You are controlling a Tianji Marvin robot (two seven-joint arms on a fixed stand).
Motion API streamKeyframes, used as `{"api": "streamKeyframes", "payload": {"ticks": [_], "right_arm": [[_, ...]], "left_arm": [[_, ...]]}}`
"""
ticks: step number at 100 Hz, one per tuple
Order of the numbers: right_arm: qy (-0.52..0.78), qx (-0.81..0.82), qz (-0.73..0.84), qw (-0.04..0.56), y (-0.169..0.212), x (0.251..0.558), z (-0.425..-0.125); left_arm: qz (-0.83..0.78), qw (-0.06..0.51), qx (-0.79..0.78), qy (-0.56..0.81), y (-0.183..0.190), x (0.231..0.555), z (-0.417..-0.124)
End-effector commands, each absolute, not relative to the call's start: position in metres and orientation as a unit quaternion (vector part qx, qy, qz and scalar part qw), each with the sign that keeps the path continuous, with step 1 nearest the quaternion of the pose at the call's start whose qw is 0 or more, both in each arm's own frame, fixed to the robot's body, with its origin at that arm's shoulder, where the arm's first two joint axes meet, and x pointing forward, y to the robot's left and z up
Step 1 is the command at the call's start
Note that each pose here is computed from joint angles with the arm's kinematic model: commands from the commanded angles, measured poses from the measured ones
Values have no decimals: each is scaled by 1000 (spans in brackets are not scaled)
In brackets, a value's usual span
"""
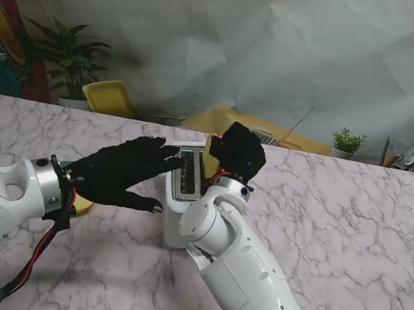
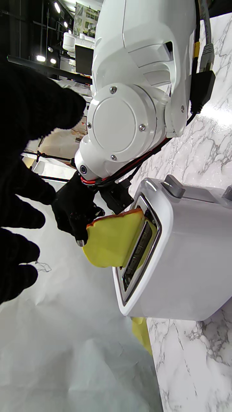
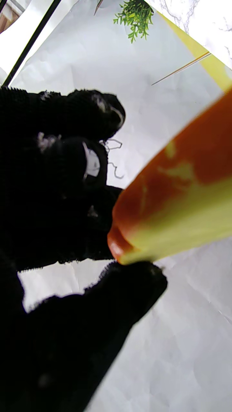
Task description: Toast the toast slices
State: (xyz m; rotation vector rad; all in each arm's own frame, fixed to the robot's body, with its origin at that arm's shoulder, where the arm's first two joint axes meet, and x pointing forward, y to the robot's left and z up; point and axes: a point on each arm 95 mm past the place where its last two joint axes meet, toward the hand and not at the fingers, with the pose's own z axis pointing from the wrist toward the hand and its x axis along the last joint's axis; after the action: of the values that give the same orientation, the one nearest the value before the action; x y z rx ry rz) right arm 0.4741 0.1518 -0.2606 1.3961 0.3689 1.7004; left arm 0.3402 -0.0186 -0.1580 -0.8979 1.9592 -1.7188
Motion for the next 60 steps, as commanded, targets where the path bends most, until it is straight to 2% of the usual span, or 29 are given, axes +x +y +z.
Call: {"api": "streamKeyframes", "payload": {"ticks": [1, 60], "right_arm": [[145, 560, 687, 440, 155, 474, -260], [150, 559, 691, 433, 169, 479, -263]], "left_arm": [[-606, 186, -323, 703, -18, 339, -162], [-603, 188, -329, 702, -12, 337, -164]]}}
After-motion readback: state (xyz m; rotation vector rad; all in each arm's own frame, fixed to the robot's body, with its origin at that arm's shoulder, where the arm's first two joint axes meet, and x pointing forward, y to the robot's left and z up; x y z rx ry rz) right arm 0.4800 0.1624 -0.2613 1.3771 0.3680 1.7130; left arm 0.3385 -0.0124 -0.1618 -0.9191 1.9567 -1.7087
